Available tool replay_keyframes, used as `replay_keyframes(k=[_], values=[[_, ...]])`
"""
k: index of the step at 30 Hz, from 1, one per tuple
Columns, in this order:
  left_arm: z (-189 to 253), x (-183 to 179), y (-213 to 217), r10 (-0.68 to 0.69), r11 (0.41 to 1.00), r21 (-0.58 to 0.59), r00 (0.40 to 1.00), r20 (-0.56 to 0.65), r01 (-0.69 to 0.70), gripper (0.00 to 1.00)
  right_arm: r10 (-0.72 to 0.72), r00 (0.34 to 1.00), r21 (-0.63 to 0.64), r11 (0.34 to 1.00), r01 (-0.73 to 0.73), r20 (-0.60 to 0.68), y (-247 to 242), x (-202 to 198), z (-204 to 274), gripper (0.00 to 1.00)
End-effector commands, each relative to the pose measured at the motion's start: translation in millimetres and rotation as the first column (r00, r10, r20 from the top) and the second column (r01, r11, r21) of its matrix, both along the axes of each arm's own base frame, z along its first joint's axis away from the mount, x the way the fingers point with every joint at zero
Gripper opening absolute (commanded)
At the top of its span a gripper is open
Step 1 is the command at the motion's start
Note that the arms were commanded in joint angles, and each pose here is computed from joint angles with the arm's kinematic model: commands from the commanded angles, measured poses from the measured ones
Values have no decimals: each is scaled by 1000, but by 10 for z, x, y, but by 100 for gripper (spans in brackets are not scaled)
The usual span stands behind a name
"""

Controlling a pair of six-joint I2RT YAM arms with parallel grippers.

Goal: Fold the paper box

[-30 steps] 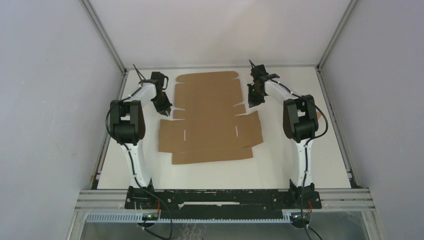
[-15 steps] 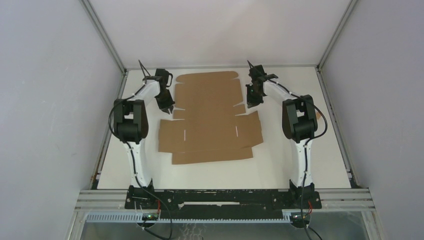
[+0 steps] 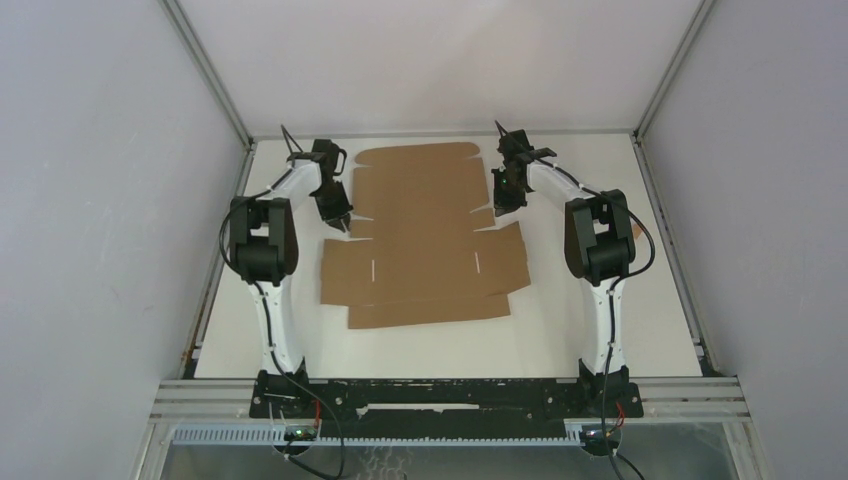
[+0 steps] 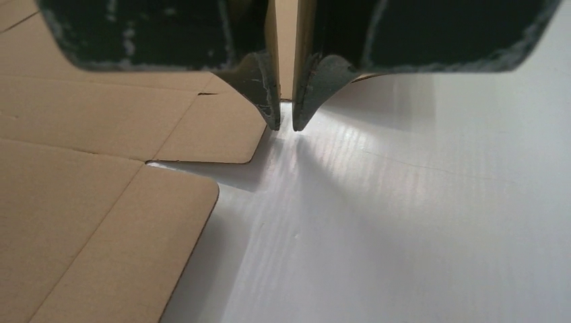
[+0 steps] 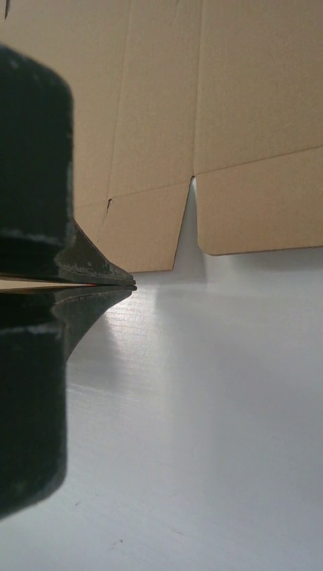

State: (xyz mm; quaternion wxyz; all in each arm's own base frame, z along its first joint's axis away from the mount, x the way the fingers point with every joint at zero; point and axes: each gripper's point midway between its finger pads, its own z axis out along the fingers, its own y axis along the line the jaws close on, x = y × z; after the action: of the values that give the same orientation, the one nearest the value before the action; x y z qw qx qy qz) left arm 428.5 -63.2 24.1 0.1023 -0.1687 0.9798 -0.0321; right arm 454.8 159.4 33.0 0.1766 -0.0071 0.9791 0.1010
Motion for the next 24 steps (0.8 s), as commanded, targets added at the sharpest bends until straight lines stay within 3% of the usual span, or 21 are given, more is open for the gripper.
replay_keyframes(k=[1,12,24], values=[[-33,26,-153,-22,997,-68,1000,16,23,16,15,999,8,1000,-15,34,24,80,92,7],[81,51,-311,-40,994,-103,998,55,46,14,27,999,36,999,-29,38,86,44,102,6],[278,74,-476,-37,978,-196,990,137,64,12,43,996,157,986,-55,75,234,-12,238,5]])
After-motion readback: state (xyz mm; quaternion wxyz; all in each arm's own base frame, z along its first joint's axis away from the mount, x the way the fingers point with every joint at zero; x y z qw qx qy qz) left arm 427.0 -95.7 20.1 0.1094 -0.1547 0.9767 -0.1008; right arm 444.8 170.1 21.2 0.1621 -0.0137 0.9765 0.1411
